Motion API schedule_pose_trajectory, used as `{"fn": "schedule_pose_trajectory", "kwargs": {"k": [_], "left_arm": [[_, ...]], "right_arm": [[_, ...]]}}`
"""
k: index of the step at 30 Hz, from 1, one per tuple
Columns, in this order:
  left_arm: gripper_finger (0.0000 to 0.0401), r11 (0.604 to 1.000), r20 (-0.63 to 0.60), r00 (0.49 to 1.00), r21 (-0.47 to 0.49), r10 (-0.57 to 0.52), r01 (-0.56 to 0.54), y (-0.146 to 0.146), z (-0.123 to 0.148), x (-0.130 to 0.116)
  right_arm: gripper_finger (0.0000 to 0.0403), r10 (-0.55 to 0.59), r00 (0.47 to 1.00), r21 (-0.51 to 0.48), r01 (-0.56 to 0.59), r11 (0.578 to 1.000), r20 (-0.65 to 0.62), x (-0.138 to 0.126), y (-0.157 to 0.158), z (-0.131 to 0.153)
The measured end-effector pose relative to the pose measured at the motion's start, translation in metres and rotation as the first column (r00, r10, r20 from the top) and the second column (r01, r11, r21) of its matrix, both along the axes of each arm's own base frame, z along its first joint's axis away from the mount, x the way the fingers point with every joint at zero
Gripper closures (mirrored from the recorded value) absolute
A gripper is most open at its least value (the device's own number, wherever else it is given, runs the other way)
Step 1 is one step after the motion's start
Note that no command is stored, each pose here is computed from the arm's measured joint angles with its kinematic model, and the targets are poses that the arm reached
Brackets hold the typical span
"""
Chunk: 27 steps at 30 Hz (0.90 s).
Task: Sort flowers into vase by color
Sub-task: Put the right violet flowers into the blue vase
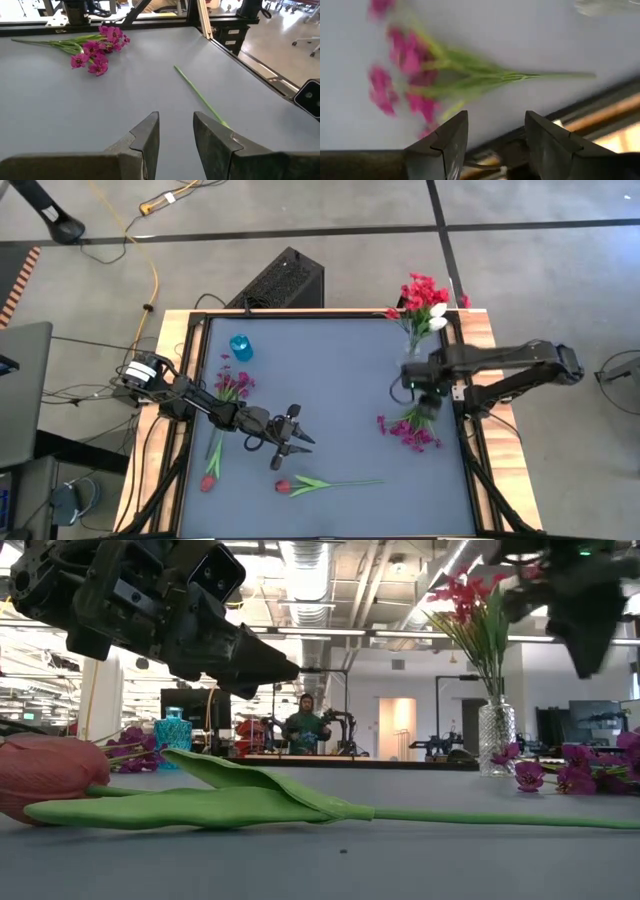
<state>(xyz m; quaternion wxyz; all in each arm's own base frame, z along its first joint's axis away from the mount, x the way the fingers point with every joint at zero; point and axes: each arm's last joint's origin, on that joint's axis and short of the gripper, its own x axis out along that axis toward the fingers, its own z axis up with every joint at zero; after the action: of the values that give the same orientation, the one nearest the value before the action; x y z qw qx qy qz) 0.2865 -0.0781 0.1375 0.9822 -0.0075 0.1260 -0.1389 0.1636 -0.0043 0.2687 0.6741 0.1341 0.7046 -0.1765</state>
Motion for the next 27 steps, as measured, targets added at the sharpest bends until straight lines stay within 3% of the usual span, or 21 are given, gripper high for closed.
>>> {"fn": "schedule_pose_trajectory", "kwargs": {"k": [2,4,5,14,20,23,27], "left_arm": [[0.0293,1.0,-0.004,1.0,0.0,0.0,0.0,0.0,0.0,0.0],[0.0293,1.0,-0.004,1.0,-0.001,0.0,0.0,0.0,0.0,0.0],[0.0293,1.0,-0.004,1.0,-0.001,0.0,0.0,0.0,0.0,0.0],[0.0293,1.0,-0.005,1.0,-0.004,-0.007,0.007,0.0,0.0,0.0],[0.0293,0.999,-0.005,0.999,-0.011,-0.033,0.033,-0.001,0.0,0.0],[0.0293,0.999,-0.005,0.999,-0.011,-0.033,0.033,-0.001,0.0,0.0],[0.0293,0.999,-0.005,0.999,-0.011,-0.033,0.033,-0.001,0.0,0.0]], "right_arm": [[0.0182,0.212,0.976,0.019,-0.212,0.977,-0.044,-0.003,0.009,-0.011],[0.0182,0.427,0.902,0.041,-0.425,0.904,-0.06,-0.003,0.018,-0.022],[0.0182,0.473,0.879,0.046,-0.471,0.881,-0.065,-0.004,0.022,-0.027],[0.0182,0.598,0.78,0.084,-0.594,0.8,-0.185,0.003,0.046,-0.051],[0.0182,0.68,0.673,0.133,-0.675,0.726,-0.291,0.023,0.073,-0.067],[0.0182,0.78,0.533,0.197,-0.769,0.608,-0.328,0.035,0.09,-0.077],[0.0182,0.856,0.233,0.275,-0.88,0.387,-0.461,0.044,0.104,-0.093]]}}
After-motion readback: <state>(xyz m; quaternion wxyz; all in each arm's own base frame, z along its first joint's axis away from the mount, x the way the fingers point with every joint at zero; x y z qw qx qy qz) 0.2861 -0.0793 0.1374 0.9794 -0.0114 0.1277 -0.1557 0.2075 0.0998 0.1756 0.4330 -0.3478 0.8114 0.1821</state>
